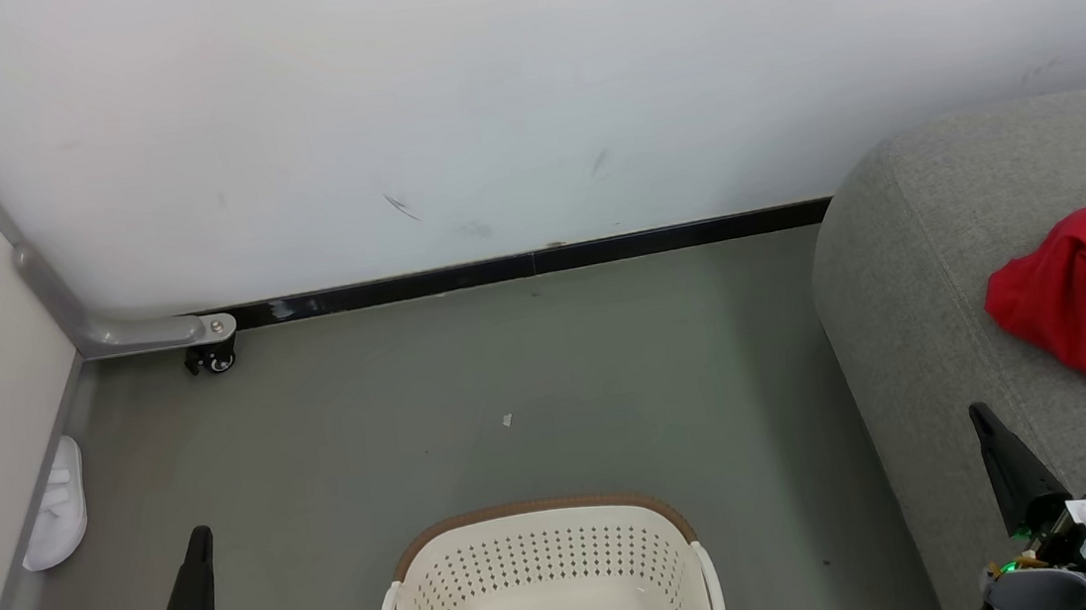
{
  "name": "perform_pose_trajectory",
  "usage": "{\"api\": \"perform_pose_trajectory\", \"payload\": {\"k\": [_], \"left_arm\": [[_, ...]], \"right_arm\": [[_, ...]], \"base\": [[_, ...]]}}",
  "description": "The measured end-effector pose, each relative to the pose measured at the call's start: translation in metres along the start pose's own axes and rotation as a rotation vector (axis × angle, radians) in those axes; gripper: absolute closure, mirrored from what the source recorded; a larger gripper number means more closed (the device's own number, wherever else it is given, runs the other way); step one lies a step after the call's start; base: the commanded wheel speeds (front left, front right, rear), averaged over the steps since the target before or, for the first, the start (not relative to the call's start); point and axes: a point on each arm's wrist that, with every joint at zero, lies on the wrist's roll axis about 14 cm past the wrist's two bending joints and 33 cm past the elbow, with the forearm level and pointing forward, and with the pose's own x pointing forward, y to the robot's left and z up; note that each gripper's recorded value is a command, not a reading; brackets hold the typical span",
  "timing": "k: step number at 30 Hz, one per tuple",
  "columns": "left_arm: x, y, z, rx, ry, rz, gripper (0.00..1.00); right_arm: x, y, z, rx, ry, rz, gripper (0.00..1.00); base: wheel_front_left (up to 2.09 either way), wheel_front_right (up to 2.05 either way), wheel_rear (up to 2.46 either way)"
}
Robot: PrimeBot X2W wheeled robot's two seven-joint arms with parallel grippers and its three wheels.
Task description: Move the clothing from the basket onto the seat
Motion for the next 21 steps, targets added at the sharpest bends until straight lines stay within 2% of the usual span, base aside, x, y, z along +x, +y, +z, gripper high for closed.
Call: {"api": "perform_pose_trajectory", "payload": {"k": [21], "left_arm": [[0.0000, 0.0000, 0.0000, 0.000, 0.000, 0.000, 1.00]], "right_arm": [[-0.0001, -0.0004, -0.0003, 0.005, -0.001, -0.001, 1.00]], "base": [[0.00, 0.00, 0.00]]}}
